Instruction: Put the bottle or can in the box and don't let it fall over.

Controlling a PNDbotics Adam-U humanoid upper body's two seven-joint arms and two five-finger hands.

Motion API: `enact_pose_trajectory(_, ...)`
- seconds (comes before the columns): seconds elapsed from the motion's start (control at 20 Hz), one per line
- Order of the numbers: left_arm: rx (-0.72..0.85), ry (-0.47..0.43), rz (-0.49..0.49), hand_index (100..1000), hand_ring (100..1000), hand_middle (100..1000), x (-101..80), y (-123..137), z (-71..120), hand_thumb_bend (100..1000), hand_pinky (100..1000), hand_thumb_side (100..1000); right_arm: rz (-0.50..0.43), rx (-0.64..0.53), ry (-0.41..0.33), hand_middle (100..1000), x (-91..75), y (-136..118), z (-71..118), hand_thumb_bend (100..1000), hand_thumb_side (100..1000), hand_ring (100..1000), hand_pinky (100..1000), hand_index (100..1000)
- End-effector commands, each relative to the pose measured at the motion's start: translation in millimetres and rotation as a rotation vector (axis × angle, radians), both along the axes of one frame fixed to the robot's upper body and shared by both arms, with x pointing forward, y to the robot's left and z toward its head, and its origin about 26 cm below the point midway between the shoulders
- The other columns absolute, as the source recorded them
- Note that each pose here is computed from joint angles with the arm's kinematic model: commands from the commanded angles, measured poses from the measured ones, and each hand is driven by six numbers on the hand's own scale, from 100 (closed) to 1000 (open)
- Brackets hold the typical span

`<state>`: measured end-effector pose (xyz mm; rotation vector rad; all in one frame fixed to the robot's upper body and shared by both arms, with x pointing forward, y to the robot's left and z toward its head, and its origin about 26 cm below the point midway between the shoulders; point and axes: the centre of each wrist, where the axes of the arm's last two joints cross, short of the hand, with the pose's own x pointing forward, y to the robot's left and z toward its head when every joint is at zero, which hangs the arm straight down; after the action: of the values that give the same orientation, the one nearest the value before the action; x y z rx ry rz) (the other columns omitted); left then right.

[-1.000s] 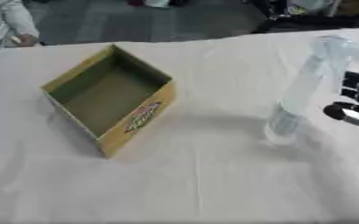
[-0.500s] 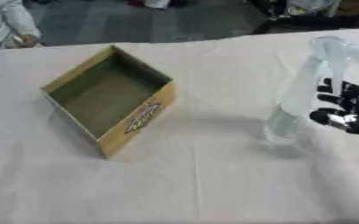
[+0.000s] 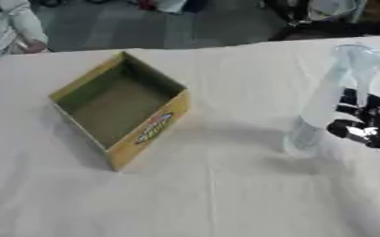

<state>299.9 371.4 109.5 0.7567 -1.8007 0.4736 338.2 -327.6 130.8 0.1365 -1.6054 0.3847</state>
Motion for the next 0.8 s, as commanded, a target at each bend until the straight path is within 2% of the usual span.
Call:
enact_pose_trajectory(0.05,0.030,-0.018,0.000,825,756,682,-0.1,4.5,9.8,455,841,708,0.012,-0.007,-0.035,906,2.9,3.5,13.3,653,140,973,900,947)
enact_pose_trajectory(0.8,0.035,-0.031,0.032,825,756,683,-1.2,8.1,13.4,463,841,700,0.047,-0.022,-0.037,906,10.8,13.5,21.3,654,144,973,906,947)
